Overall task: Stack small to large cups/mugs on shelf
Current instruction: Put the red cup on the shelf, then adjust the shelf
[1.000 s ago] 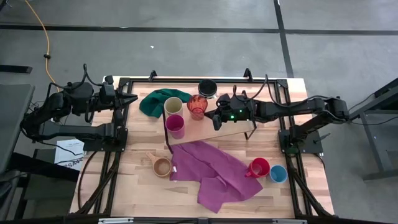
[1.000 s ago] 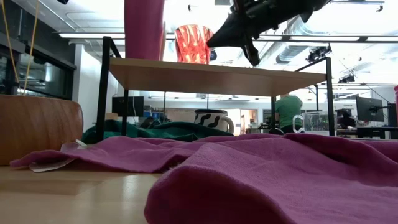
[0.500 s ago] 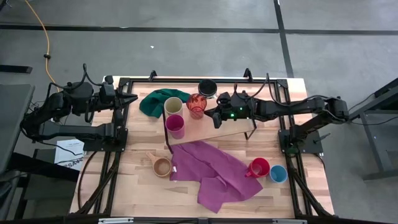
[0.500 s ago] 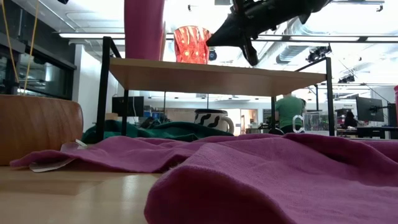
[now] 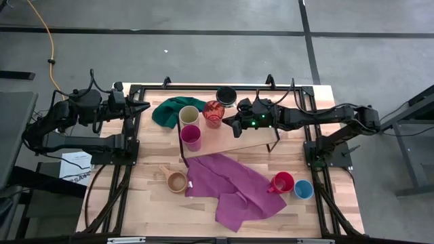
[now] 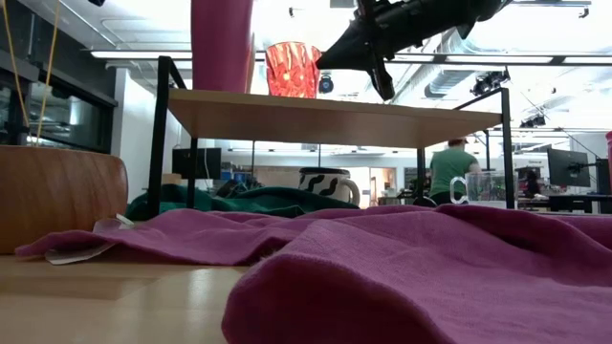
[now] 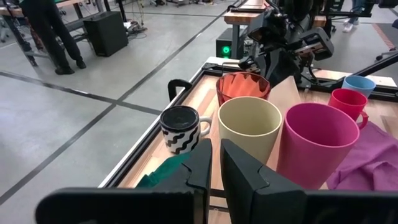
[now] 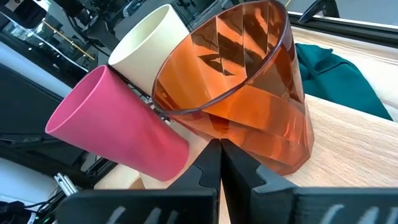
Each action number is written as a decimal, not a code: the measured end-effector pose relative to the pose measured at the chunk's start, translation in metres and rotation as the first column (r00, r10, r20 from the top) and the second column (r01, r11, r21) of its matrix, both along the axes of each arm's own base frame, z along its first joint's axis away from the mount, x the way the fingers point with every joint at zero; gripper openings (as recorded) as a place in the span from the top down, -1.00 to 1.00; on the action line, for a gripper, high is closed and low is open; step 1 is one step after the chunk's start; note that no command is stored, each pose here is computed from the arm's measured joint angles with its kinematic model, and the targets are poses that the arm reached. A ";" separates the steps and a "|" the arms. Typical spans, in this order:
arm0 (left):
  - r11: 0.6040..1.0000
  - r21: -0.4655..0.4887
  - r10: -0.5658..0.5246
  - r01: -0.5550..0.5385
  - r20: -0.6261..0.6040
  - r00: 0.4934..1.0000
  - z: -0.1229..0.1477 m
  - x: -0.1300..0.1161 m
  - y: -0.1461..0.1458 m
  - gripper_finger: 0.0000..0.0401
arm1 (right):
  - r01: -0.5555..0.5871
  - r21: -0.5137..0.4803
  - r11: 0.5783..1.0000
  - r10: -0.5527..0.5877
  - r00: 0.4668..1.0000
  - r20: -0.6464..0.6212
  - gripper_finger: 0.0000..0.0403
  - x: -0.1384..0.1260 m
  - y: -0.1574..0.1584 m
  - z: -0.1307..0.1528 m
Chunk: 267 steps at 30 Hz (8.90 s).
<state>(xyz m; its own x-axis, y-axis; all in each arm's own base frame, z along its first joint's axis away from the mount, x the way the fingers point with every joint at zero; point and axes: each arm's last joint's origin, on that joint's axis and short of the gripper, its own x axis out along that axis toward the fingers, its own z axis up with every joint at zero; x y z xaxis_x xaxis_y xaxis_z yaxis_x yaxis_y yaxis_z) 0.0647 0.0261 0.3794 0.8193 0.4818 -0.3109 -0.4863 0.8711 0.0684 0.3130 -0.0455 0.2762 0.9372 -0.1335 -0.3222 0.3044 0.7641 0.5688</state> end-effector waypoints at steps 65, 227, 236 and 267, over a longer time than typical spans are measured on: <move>0.740 0.194 0.620 -0.644 0.176 0.765 0.011 0.113 0.062 0.88 | 0.628 -0.134 0.766 -0.571 0.762 0.305 1.00 -0.124 -0.153 0.069; 0.995 -0.041 0.091 -0.088 0.067 0.994 0.005 0.031 0.071 0.88 | 0.359 0.236 0.903 -0.240 0.878 -0.415 1.00 -0.143 -0.129 -0.004; 0.996 -0.036 0.089 -0.087 0.063 0.994 0.005 0.031 0.071 0.88 | 0.313 0.258 0.914 -0.187 0.889 -0.418 1.00 -0.137 -0.121 -0.004; 0.995 -0.034 0.092 -0.090 0.062 0.994 0.005 0.031 0.071 0.88 | 0.261 0.291 0.921 -0.112 0.889 -0.443 1.00 -0.129 -0.093 0.000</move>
